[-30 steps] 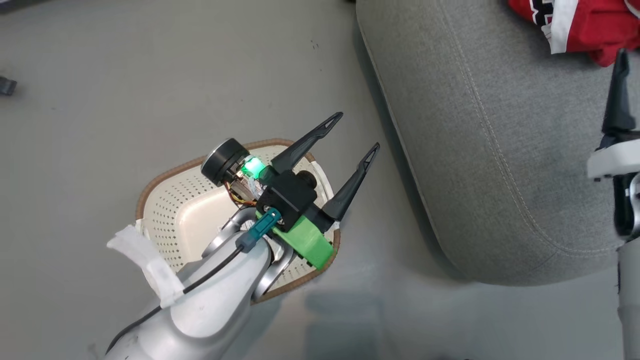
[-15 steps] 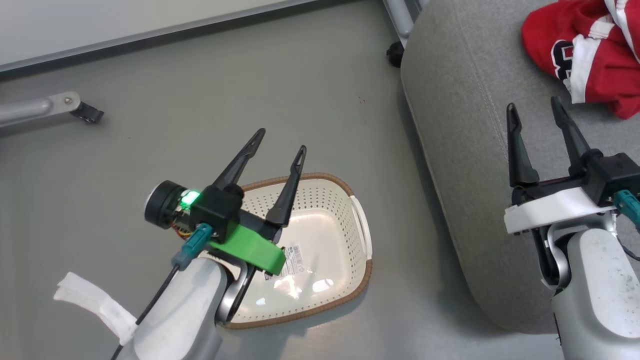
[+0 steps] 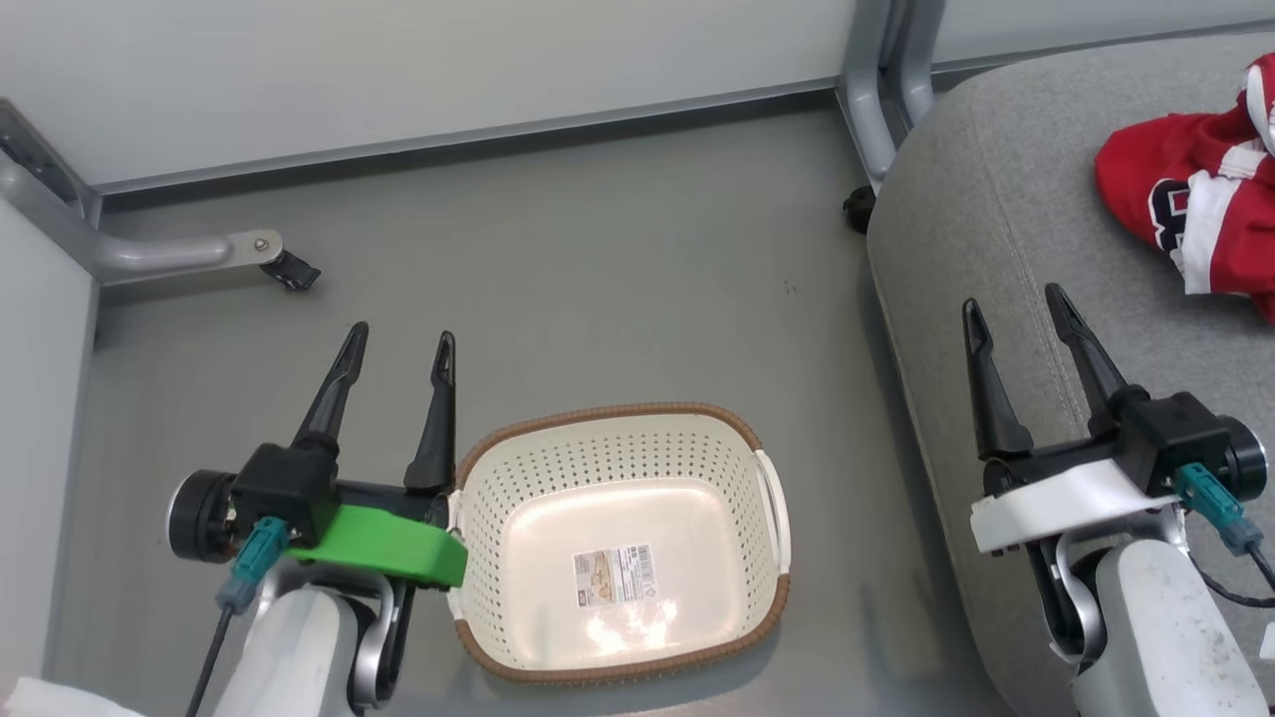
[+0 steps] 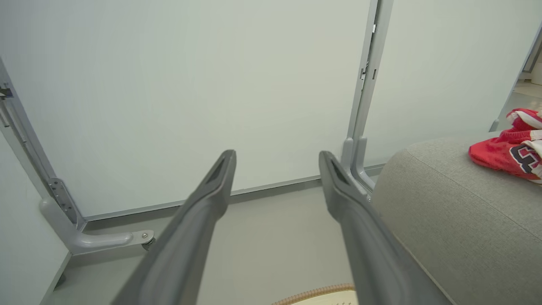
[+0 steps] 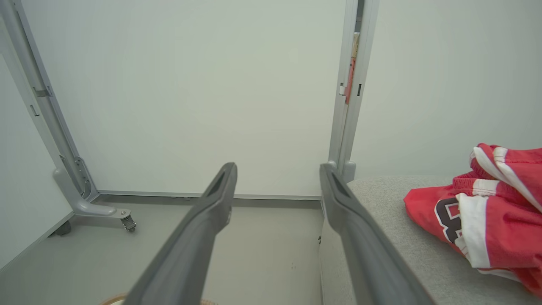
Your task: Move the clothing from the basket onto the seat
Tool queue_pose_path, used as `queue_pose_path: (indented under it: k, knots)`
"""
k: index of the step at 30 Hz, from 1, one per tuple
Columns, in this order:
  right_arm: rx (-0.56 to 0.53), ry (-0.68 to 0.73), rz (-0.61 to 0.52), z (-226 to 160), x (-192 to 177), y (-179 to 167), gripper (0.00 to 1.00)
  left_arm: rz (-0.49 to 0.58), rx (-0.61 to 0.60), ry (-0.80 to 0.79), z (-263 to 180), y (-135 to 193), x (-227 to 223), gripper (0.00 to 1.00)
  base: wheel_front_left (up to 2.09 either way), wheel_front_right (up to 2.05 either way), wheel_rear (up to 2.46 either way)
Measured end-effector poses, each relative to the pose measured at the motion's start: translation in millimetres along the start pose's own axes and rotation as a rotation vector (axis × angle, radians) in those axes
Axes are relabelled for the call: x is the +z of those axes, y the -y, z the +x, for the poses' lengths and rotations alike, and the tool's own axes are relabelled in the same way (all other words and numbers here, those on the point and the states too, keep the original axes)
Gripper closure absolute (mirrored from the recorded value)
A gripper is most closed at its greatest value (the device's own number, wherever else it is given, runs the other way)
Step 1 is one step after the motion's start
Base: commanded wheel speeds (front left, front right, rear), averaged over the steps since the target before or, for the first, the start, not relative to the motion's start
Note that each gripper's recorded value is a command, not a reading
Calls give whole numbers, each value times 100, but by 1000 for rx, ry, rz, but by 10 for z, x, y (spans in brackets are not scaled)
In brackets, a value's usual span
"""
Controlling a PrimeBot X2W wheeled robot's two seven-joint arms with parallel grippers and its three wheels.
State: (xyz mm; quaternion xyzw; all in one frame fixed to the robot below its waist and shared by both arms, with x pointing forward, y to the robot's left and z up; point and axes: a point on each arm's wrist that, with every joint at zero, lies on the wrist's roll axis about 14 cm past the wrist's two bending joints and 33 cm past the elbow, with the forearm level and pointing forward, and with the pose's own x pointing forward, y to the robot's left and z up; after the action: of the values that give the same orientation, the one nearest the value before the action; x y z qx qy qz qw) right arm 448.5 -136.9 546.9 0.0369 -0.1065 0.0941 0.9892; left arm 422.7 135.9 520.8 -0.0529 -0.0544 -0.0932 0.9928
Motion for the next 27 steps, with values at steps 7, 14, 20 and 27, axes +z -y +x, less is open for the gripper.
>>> queue_pose_path:
  k: [7, 14, 20, 27]
  knots:
    - [7, -12, 9, -185, 0, -71, 0, 9, 89, 33, -208, -238, 135, 0, 0, 0, 0]
    - [10, -20, 43, -367, 11, -129, 0, 13, 166, 58, -434, -408, 229, 0, 0, 0, 0]
    - [19, -21, 55, -438, 27, -175, 0, 22, 207, 59, -609, -485, 235, 0, 0, 0, 0]
    - [34, -18, 61, -460, 48, -232, 0, 21, 223, 53, -737, -500, 213, 0, 0, 0, 0]
